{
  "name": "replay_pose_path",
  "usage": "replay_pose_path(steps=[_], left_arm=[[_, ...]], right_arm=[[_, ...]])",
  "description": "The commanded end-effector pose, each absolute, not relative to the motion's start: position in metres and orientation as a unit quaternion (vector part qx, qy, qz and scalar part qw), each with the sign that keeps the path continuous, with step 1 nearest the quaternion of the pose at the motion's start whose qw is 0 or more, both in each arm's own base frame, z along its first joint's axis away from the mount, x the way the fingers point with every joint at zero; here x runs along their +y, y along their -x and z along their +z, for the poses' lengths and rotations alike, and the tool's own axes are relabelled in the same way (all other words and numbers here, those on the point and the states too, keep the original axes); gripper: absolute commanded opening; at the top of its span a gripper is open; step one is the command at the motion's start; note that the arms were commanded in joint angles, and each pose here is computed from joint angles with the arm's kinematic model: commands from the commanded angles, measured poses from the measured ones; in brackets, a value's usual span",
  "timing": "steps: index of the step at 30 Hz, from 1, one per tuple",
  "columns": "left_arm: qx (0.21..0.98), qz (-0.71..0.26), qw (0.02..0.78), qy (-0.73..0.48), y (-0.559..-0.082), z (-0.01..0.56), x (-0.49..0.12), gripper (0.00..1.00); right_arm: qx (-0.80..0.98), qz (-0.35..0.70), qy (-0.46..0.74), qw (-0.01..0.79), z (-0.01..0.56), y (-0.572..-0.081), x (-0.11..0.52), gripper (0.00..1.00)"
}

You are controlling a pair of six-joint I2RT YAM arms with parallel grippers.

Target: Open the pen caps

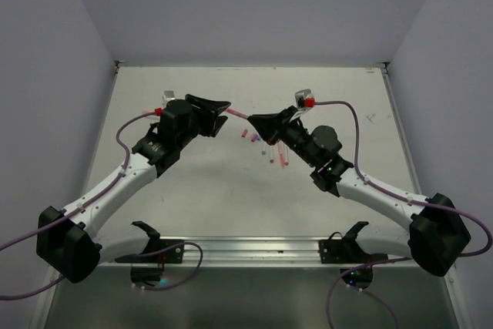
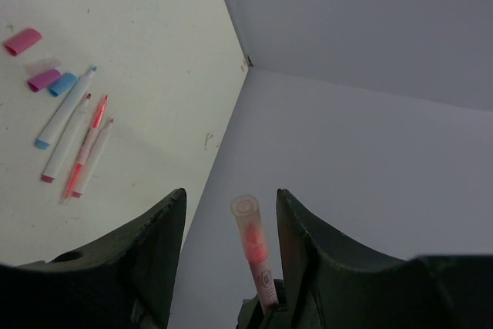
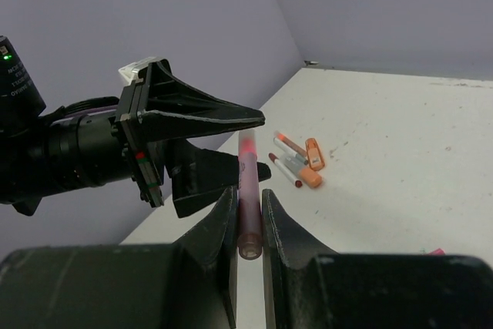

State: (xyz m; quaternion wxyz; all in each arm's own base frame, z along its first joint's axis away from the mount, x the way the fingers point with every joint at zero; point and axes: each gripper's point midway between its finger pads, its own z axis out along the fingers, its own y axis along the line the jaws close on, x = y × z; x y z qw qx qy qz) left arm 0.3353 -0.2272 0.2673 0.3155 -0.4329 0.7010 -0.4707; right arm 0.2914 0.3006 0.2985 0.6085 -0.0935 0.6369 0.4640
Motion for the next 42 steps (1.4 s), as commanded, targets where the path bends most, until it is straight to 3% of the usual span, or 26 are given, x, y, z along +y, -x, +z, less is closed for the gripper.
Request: replay_pose_path(steps=[1,10,14,22,24,27,28,33,39,42], left_arm=[[0.669,-0.495,0.331,0.445,-0.346,0.292,-0.227,0.53],[0.662,-0.505,0.331,0.444,-0.348,0.300,-0.229,0.44],[0.659,-0.513,0.333,0.437,-0.347,0.306,-0.231,0.34],[0.657,-0.511,0.344,0.435,-0.346,0.308,-0.227,0.05],[0.657,-0.506,0.351,0.434,-0.347,0.308,-0.225,0.00],[0.662,-0.498,0.370,0.421,-0.348,0.314,-0.222,0.00],[0.664,-0.495,0.375,0.416,-0.348,0.314,-0.222,0.00],[0.675,-0.486,0.406,0.378,-0.349,0.318,-0.221,0.00],[0.714,-0.463,0.467,0.240,-0.353,0.326,-0.238,0.00],[0.733,-0.449,0.485,0.160,-0.352,0.325,-0.249,0.00]], right_arm=[[0.607,0.464,0.095,0.639,0.317,-0.293,0.302,0.00],[0.608,0.462,0.106,0.637,0.312,-0.289,0.311,0.00],[0.610,0.457,0.114,0.638,0.309,-0.287,0.314,0.00],[0.616,0.455,0.121,0.631,0.301,-0.283,0.317,0.00],[0.619,0.456,0.123,0.627,0.298,-0.281,0.316,0.07],[0.626,0.457,0.127,0.619,0.301,-0.276,0.314,0.38],[0.625,0.460,0.130,0.617,0.306,-0.272,0.313,0.42],[0.666,0.428,0.122,0.599,0.301,-0.268,0.298,0.62],[0.708,0.393,0.149,0.568,0.307,-0.258,0.287,0.81],[0.729,0.375,0.173,0.546,0.307,-0.255,0.288,0.86]])
